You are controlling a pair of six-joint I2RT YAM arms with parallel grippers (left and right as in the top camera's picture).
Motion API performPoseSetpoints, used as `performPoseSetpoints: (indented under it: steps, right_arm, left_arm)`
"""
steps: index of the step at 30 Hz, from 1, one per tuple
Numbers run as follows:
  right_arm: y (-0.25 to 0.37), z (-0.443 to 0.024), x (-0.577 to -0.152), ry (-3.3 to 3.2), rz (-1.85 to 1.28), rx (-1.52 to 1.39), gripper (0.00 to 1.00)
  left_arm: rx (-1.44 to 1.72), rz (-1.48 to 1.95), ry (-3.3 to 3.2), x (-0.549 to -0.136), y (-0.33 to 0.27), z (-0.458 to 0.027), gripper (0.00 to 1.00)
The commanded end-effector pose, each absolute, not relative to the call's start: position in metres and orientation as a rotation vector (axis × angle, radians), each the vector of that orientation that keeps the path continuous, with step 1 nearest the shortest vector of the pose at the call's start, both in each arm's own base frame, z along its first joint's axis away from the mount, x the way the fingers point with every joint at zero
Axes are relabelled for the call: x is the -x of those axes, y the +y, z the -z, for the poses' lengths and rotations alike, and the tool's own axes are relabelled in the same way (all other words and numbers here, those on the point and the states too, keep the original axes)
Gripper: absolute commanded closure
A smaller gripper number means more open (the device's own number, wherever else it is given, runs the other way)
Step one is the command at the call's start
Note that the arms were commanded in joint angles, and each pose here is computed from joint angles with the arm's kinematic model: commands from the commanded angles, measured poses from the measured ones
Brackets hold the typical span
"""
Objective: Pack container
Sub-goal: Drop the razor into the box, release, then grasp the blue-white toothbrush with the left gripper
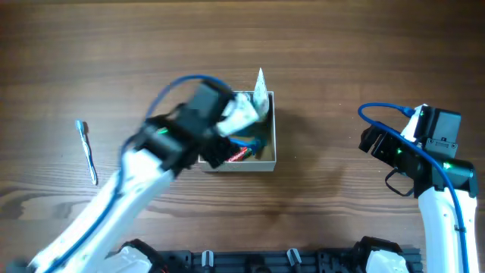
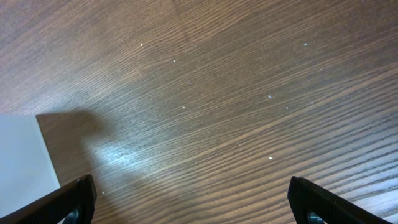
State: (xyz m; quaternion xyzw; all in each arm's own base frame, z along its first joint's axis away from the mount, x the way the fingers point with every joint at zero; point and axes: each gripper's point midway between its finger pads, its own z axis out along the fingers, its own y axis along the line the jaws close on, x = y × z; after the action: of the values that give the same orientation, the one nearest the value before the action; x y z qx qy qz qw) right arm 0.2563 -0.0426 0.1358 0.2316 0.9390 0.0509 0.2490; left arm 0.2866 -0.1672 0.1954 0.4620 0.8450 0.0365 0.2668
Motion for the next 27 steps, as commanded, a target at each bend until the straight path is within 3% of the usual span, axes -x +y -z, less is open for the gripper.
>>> performPoseSetpoints:
  steps: [1,6,11,19,27]
  right_arm:
    - [-0.041,-0.136,-0.257,2.562,-0.151,-0.607,0.00]
    - [-0.041,-0.136,-0.257,2.562,-0.152,-0.607,0.01]
    - [-0.041,-0.135,-0.258,2.565,-0.152,-0.608,0.00]
    - [-0.041,-0.121,-0.258,2.619,-0.154,-0.625,0.00]
    - [-0.041,-0.120,-0.259,2.625,-0.154,-0.627,0.00]
  left_arm:
    - [-0.530,-0.190,2.421,-0.314,-0.067,-0.235,0.00]
    - [0.350,-0.279,2.511,-0.322,0.094,-0.213,0.00]
    - [0.734,-0.274,2.631,-0.311,0.167,-0.147,0.00]
    - [0.923,-0.024,2.929,-0.300,0.175,-0.021,0.00]
    - [0.944,0.007,2.999,-0.298,0.172,0.015,0.00]
